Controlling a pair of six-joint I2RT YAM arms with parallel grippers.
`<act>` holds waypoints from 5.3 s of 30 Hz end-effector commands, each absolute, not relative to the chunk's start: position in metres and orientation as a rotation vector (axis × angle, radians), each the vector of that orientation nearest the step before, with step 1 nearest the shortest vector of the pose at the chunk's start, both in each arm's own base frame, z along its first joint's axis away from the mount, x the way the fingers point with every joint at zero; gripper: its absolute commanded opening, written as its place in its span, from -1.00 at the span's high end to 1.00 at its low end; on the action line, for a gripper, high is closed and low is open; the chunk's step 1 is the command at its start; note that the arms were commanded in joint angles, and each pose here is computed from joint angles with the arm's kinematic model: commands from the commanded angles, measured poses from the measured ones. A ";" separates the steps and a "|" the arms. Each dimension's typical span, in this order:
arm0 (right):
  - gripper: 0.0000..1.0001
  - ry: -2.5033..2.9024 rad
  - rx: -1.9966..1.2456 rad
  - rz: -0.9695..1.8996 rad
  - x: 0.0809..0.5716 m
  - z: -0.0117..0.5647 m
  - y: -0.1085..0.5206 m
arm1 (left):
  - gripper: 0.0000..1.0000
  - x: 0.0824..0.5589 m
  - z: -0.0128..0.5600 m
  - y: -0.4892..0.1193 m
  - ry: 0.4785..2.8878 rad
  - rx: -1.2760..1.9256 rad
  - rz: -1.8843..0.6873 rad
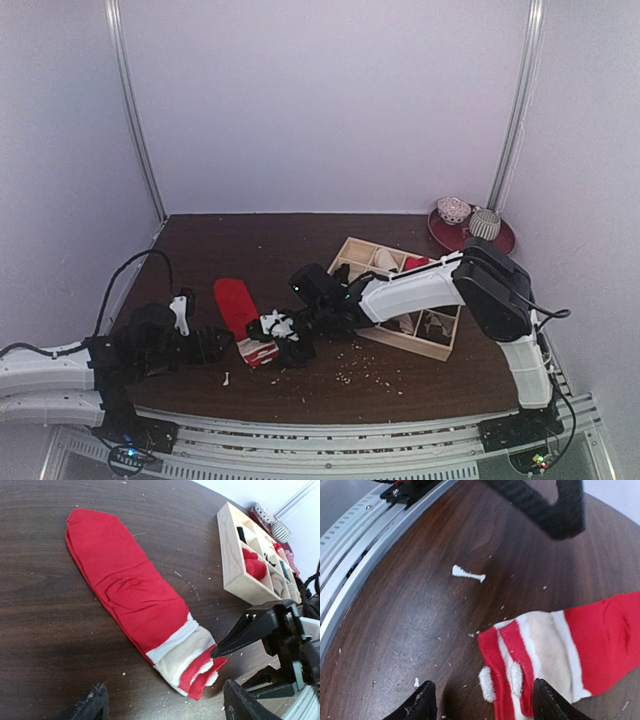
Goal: Roll the socks
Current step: Pick up the pair of socks from the center of the board, then roll a pair of socks at the center of the board.
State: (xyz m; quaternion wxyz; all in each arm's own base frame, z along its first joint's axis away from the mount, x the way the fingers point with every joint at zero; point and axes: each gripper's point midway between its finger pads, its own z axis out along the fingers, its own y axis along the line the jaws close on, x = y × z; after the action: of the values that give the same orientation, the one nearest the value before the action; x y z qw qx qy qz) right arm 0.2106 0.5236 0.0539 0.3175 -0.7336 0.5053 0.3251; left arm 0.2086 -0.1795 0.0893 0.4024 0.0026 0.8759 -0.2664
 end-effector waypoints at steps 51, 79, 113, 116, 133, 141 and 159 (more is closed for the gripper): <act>0.67 2.479 -1.611 1.260 0.154 -0.006 0.464 | -0.20 0.134 0.054 -0.299 1.703 1.070 -0.685; 0.04 1.579 -1.597 1.147 0.164 0.108 0.455 | 1.00 0.145 0.016 -0.277 2.194 0.799 -0.646; 0.68 1.838 -1.738 1.010 0.181 0.009 0.491 | 0.48 0.158 0.052 -0.275 2.193 0.707 -0.815; 0.70 1.997 -1.644 1.109 0.178 0.008 0.486 | -0.11 0.168 0.084 -0.266 2.057 0.697 -0.766; 0.73 2.704 -0.977 1.542 0.176 0.015 0.489 | -0.48 0.155 0.105 -0.267 1.683 0.894 -0.760; 0.73 2.728 -0.942 1.568 0.170 0.017 0.484 | -0.44 0.157 0.083 -0.288 1.710 0.990 -0.740; 0.74 2.719 -0.947 1.623 0.158 0.022 0.476 | 0.46 0.151 0.039 -0.296 1.833 1.043 -0.775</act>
State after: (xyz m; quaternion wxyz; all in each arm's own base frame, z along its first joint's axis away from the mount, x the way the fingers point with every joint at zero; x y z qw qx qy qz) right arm 0.1690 0.4860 0.0278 -0.0615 -0.2945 0.8092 0.5046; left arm 0.1497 -0.2842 0.0295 0.4217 0.4192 0.7494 -0.2914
